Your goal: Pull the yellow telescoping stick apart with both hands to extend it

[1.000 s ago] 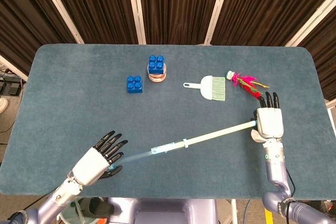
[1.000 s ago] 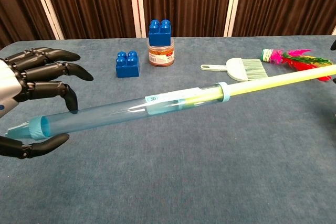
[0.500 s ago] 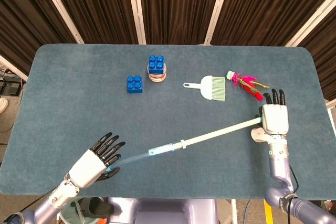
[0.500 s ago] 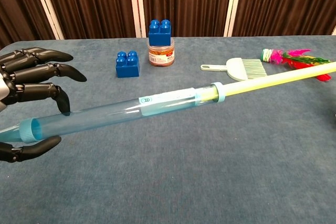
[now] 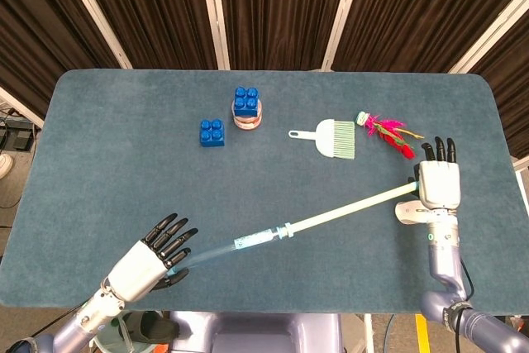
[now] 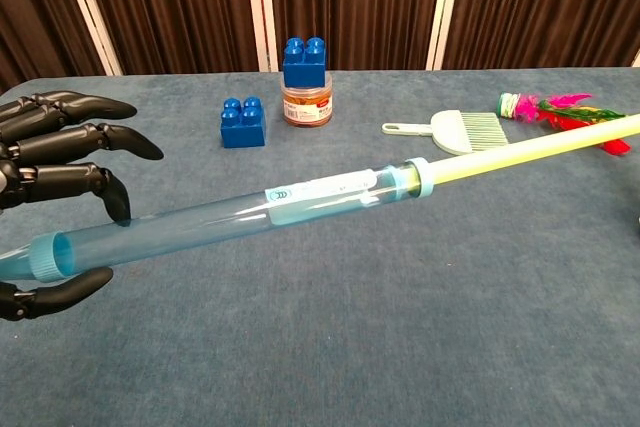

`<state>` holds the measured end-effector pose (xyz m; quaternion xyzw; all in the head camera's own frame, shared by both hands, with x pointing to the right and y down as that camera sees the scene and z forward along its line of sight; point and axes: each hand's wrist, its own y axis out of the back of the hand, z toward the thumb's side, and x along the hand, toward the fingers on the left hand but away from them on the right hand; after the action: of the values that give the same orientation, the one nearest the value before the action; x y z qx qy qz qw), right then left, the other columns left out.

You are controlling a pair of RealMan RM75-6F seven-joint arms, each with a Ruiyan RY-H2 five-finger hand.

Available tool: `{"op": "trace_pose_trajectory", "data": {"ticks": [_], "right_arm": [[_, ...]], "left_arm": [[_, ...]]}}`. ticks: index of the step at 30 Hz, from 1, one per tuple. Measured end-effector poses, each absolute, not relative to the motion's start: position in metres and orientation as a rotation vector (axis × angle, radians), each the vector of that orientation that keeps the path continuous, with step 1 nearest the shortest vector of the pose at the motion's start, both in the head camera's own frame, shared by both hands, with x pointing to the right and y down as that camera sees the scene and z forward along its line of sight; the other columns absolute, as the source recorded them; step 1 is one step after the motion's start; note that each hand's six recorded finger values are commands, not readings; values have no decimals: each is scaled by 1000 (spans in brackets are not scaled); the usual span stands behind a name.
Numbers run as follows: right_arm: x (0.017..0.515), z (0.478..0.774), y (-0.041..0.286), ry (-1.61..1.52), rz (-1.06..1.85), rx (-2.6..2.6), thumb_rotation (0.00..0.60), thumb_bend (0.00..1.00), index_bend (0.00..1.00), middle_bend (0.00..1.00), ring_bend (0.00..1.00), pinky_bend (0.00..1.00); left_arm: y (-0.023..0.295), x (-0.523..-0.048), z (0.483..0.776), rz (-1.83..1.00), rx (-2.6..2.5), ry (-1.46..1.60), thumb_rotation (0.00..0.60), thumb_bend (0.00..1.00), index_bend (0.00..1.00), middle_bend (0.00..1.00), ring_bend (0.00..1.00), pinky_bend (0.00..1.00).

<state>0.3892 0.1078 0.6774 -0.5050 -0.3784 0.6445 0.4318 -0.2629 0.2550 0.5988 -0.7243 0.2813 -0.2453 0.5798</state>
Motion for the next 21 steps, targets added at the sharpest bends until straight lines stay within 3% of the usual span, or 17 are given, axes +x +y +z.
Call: {"op": "trace_pose_trajectory", "data": {"ticks": [4,9,14,18,21], "right_arm": [[387,678,111,-935,1603,-1267,600,339,792,233,95,65],[390,683,114,-910,1628,-1262,600,292,303,93,53,65],[401,694,113,-888,1687,-1268,600,234,38,6,5,58],[410,703,115,-851,1731,-1270,600,151,0,0,0,17],[413,707,118,-803,1765,-1256,600,87,0,0,0,5]], "left_arm": [[250,-260,603,-582,-1692,663,600,539,606,201,91,131],[237,-258,616,-616,-1689,656,600,402,374,169,91,131],[222,-264,625,-663,-1656,662,600,327,223,149,90,131],[210,-271,630,-703,-1624,679,600,135,121,133,90,131],[202,-277,632,-742,-1603,704,600,72,78,128,89,131]]}}
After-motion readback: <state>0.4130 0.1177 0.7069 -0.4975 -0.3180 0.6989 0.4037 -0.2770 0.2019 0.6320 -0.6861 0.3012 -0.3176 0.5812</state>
